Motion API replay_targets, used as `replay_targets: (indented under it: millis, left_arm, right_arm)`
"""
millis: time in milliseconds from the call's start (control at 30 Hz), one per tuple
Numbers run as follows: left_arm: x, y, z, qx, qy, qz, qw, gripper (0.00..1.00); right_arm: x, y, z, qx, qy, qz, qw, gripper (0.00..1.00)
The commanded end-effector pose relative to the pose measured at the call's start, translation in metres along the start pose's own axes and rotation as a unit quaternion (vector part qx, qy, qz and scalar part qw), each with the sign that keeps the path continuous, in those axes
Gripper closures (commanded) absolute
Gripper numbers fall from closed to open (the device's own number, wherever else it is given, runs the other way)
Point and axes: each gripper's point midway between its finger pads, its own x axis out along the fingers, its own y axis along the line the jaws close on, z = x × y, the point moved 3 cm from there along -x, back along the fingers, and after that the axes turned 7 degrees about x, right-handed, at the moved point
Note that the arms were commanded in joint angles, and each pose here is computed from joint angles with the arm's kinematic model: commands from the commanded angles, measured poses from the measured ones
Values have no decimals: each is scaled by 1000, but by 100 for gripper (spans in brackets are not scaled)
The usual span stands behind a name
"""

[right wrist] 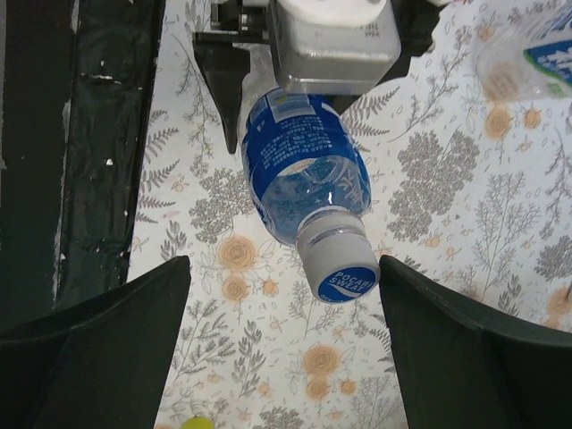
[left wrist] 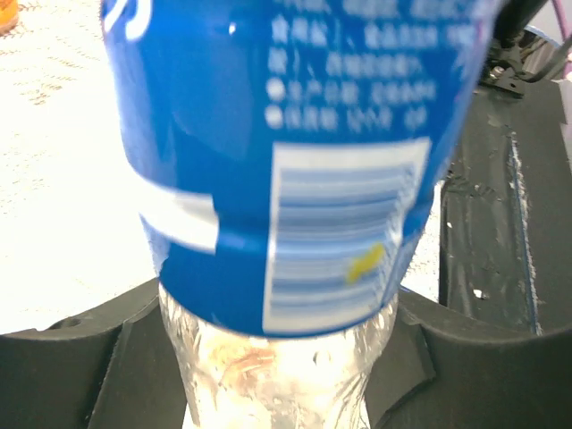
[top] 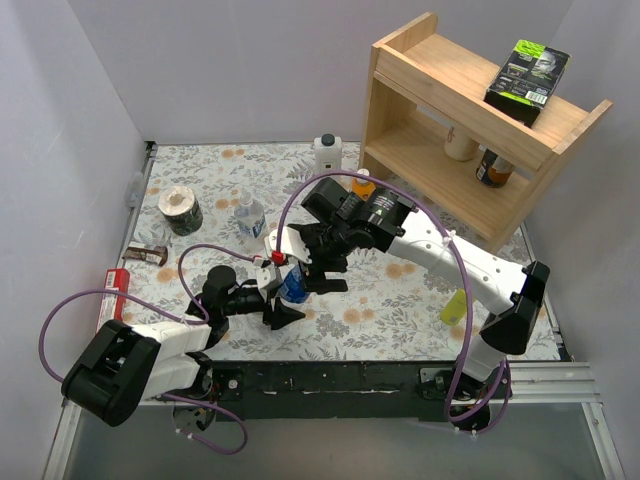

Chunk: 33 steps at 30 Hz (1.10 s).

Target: Screw on the bottle caps

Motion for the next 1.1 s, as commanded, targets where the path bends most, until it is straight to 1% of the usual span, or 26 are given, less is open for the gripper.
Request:
replay_targets:
  millis: [0,100,200,367,433,600,767,800,900,967,1067]
  left_arm:
    - [0,9,17,28,-29,16,999,100]
    - [-1,8,19,33,-33,13,999,100]
    - [-1,7,20,36,-36,13,999,100]
    - [-2,7,22,41,-40,17,998,100]
    - [-2,8,23,41,-40,17,998,100]
    - [-2,8,23,41,-40,20,998,100]
    - [-2,7,23,41,-38,13,998,100]
    - [-2,7,22,41,-37,11,998,100]
    - [0,6,25,40,-36,-2,999,100]
    - [1,5,27,31,-35,-7,999,100]
    - [1,4,29,23,-33,-11,999,100]
  right_arm:
    - [-6,28,-19,43,35,39,998,9]
    - [-4,23,-21,45,44,31,998,9]
    - [-4,20,-16,47,36,27,998,10]
    - [0,14,-21,60,63,26,996,13]
    - [-2,12,-22,69,63,26,995,14]
    - [-13,16,-27,80,77,25,994,14]
    - [-31,19,-31,81,70,6,994,13]
    - [-35,14,-33,88,66,-2,994,13]
    - [-51,-13,-21,119,8,-30,992,14]
    - [-56,-32,-7,119,-23,-48,991,14]
    - [-49,-45,1,107,-46,-48,992,15]
